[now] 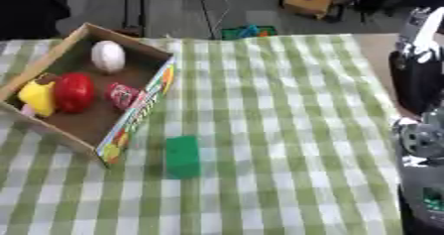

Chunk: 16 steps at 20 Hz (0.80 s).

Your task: Pick up objects on the table and place them in the box.

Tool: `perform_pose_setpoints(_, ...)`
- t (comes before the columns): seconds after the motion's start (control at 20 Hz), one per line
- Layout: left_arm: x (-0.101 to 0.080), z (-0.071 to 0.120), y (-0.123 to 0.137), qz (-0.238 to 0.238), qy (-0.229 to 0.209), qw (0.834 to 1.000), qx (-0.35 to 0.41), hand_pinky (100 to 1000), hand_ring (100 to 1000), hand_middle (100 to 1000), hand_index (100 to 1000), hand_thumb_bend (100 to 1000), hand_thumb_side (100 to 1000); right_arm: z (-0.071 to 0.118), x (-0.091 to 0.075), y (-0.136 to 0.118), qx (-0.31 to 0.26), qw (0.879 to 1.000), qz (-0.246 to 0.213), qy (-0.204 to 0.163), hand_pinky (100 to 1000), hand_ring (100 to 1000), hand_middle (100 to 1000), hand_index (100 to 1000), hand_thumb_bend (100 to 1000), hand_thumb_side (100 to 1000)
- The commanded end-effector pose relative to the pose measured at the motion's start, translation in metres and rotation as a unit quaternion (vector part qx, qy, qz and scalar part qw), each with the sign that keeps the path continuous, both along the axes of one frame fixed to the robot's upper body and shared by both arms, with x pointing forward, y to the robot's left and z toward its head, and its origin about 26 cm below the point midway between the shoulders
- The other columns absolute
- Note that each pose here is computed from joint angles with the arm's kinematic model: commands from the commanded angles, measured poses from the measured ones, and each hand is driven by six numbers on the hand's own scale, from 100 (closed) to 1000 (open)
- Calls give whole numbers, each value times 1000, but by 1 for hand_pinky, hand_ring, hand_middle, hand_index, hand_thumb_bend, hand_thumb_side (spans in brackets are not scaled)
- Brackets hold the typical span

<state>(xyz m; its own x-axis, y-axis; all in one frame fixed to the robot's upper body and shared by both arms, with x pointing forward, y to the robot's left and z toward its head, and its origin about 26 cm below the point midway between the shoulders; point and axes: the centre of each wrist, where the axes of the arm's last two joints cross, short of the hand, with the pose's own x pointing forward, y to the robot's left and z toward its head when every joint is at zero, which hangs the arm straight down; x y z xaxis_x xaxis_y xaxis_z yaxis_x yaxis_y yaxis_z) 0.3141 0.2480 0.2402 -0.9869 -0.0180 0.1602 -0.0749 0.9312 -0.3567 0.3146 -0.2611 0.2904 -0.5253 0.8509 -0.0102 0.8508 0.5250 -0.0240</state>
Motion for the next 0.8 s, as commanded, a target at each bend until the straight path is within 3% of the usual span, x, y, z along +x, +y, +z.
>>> perform_pose_setpoints(0.05, -3, 6, 3, 5, -9, 1000, 15, 725, 621, 716, 759, 100, 1000, 34, -9, 7, -72, 997, 4, 25, 677, 794, 881, 964, 193, 965)
perform_pose_setpoints(0.15, -3, 4, 2, 4, -6, 1000, 17, 725, 620, 715, 758, 100, 1000, 50, -9, 14, -114, 993, 5, 43, 724, 818, 894, 954, 228, 971)
perform_pose_setpoints(0.25, -3, 3, 2, 3, -2, 1000, 19, 725, 620, 715, 757, 100, 1000, 75, -9, 29, -189, 978, -2, 86, 762, 838, 900, 951, 245, 972)
perform_pose_setpoints(0.4, -3, 1, 2, 2, 2, 1000, 22, 725, 620, 714, 757, 100, 1000, 102, -8, 50, -286, 948, -20, 139, 810, 866, 914, 958, 254, 979)
perform_pose_setpoints(0.55, -4, 0, 1, 1, 6, 1000, 25, 725, 620, 714, 756, 100, 1000, 117, -1, 67, -355, 917, -34, 179, 880, 904, 935, 971, 271, 982)
perform_pose_setpoints(0.65, -4, -1, 0, -1, 8, 1000, 26, 725, 619, 713, 755, 100, 1000, 124, 10, 79, -394, 895, -40, 207, 904, 920, 937, 977, 264, 947)
perform_pose_setpoints(0.8, -4, -2, -1, -4, 12, 1000, 28, 725, 619, 713, 754, 100, 1000, 132, 35, 94, -433, 863, -52, 257, 924, 933, 948, 979, 276, 990)
